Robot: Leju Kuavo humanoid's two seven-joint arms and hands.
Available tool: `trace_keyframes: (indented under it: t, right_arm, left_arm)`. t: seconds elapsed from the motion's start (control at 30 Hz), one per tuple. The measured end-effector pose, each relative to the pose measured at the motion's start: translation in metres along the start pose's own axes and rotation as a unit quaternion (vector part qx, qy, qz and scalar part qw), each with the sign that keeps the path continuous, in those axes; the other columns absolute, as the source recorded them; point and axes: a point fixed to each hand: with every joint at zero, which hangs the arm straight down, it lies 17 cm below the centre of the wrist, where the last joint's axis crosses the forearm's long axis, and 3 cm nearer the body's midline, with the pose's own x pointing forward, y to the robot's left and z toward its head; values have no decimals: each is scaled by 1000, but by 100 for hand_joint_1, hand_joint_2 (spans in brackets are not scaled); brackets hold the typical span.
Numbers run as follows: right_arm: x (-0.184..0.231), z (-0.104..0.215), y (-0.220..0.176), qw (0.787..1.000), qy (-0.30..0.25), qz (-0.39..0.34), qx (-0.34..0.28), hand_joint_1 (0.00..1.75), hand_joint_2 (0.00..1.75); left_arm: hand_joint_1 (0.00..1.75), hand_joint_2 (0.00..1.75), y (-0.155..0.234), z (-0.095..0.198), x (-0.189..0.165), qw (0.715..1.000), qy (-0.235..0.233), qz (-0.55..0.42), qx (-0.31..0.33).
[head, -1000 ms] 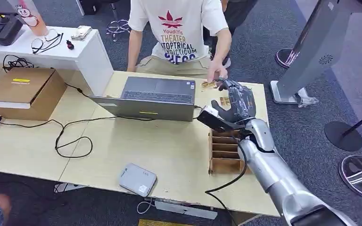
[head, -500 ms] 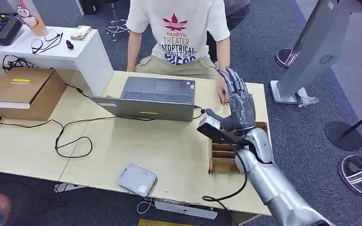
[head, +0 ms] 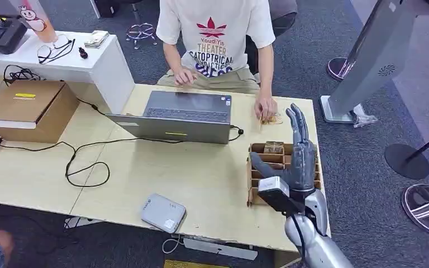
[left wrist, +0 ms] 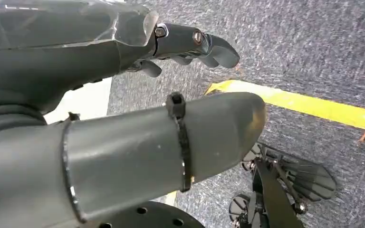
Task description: Pass the card to the sensor for recognition and then transmit it.
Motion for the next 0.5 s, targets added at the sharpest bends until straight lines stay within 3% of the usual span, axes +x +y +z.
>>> trace_keyframes:
  t: [0.3,0.5]
  right_arm:
    - [0,55,22,992,58,-100,45,0,175]
    - [-10,95,42,969,124,-197,79,0,175]
  left_arm:
    - [0,0,1,0,-5,1000,-4,13,-3]
    - [0,0,-1,0,-4,1000,-5,11,-7]
